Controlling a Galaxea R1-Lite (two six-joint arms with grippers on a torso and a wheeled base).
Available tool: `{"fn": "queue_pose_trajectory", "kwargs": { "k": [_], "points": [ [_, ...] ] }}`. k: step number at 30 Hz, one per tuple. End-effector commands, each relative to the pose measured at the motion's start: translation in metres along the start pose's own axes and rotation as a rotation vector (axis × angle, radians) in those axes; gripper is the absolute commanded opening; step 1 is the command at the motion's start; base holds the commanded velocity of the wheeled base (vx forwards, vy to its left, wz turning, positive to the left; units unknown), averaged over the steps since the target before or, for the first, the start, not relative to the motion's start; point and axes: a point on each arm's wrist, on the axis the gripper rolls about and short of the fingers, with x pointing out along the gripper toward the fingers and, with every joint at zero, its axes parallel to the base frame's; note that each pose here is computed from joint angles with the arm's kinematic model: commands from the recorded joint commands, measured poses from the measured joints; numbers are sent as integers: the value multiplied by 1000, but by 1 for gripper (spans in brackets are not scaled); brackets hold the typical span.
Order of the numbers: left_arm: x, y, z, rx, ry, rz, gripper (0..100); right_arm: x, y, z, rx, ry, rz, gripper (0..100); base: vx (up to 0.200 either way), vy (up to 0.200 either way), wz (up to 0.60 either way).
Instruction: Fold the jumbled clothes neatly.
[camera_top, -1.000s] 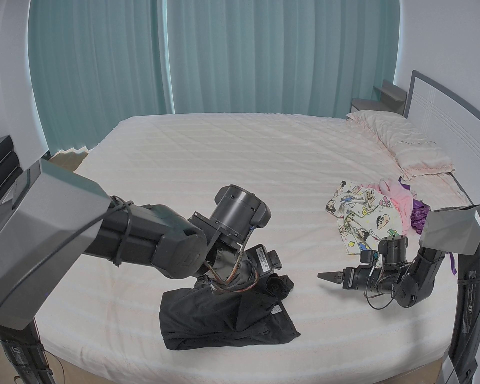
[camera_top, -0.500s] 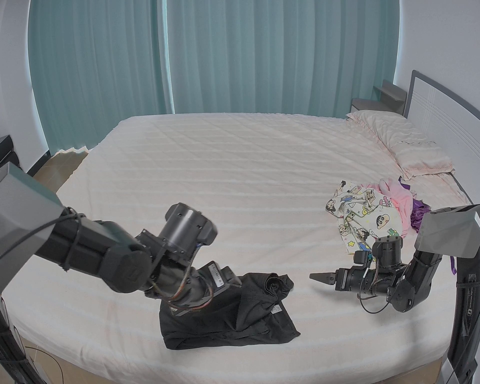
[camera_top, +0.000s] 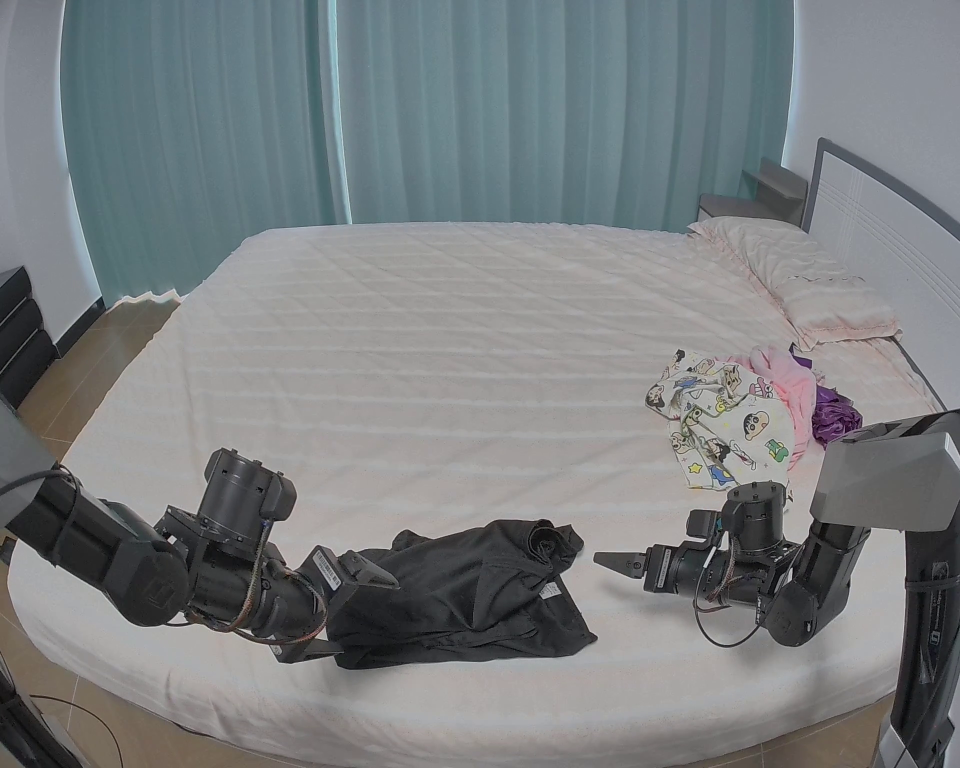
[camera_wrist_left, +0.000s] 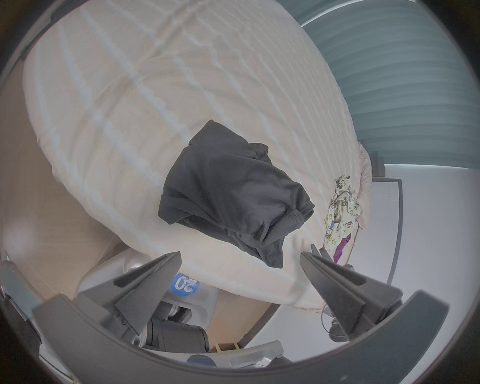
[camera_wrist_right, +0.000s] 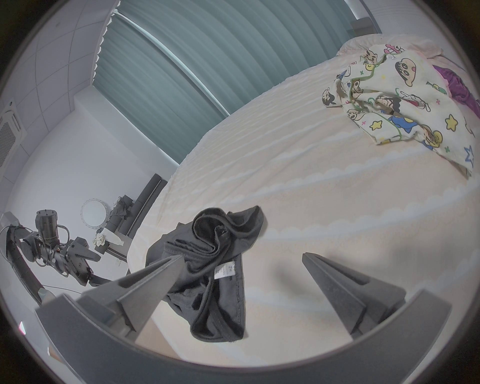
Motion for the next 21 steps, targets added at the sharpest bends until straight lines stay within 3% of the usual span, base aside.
{"fn": "queue_pose_trajectory", "kwargs": {
  "k": [1,6,10,17,21],
  "points": [
    [-9,17,17,-75,42,-43,100,-2,4,-3,-14,6,10,100,0,200,0],
    [-12,35,30,-126,59,-82,100,-1,9,-8,-31,-5,31,100,0,200,0],
    [-10,35,36,-116,27,-126,100,-1,12,-9,-36,-6,32,100,0,200,0],
    [-3,41,43,-130,4,-121,100,7,17,-14,-57,-39,-16,100,0,200,0],
    [-3,43,41,-133,7,-115,100,9,23,-14,-80,-86,-21,100,0,0,0]
  ]
}}
